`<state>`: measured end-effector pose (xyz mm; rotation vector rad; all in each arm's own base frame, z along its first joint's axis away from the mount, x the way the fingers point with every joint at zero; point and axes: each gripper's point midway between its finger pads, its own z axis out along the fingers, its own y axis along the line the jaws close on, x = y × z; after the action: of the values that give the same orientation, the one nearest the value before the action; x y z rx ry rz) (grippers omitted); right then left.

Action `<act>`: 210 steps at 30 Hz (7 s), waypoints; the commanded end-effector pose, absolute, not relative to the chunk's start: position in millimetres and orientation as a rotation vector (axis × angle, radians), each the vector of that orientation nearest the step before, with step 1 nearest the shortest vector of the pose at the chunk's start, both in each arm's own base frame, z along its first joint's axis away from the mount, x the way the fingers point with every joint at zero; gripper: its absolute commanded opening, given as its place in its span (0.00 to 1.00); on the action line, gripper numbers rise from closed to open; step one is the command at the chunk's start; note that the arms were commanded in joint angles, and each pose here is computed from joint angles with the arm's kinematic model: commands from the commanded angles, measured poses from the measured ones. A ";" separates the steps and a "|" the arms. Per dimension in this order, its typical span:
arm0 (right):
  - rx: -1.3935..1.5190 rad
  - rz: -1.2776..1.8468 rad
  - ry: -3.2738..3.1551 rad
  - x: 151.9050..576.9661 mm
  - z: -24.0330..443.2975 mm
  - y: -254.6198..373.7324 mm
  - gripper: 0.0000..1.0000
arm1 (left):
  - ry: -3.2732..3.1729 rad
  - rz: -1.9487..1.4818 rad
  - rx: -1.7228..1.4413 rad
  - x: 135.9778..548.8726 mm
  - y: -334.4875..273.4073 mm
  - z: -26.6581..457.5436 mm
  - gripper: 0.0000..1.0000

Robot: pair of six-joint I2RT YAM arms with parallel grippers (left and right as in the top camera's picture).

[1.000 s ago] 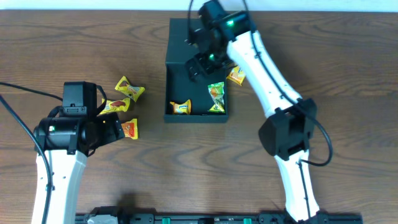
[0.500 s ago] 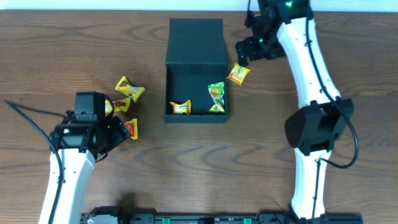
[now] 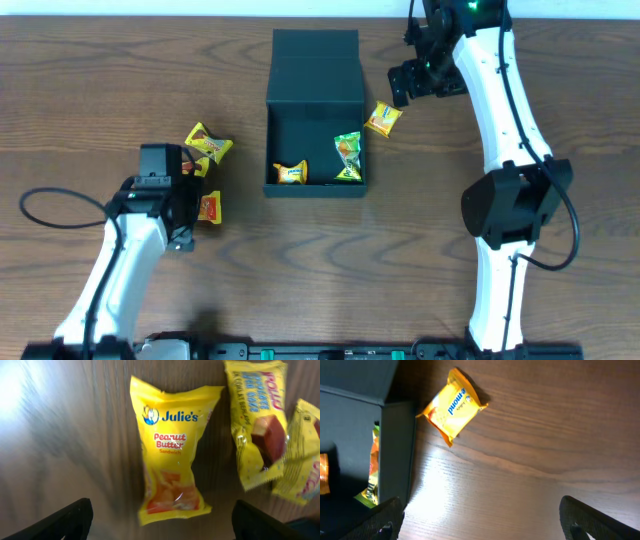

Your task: Pack container

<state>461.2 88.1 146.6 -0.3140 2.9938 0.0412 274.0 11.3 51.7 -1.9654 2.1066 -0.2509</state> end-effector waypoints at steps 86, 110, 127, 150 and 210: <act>-0.278 -0.034 2.950 463.4 165.4 76.1 0.99 | 2.793 -0.109 -0.926 329.2 -48.8 99.2 0.29; -0.247 -0.030 2.956 462.4 165.2 76.4 0.99 | 2.786 -0.065 -0.198 411.6 -156.5 131.9 0.28; -0.248 -0.032 2.958 461.9 165.1 76.2 0.99 | 2.897 -0.018 0.011 402.4 -228.2 73.3 0.28; -0.259 -0.038 2.990 454.0 163.9 74.7 0.99 | 3.081 -0.073 -0.101 375.2 -249.8 14.5 0.29; -0.262 -0.037 2.946 464.6 165.6 76.0 0.99 | 2.865 0.317 -0.508 396.9 -31.6 200.7 0.71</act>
<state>460.8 79.0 146.4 -0.2832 3.0011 -0.0355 397.3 -53.4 161.9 -0.5437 2.9562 0.3237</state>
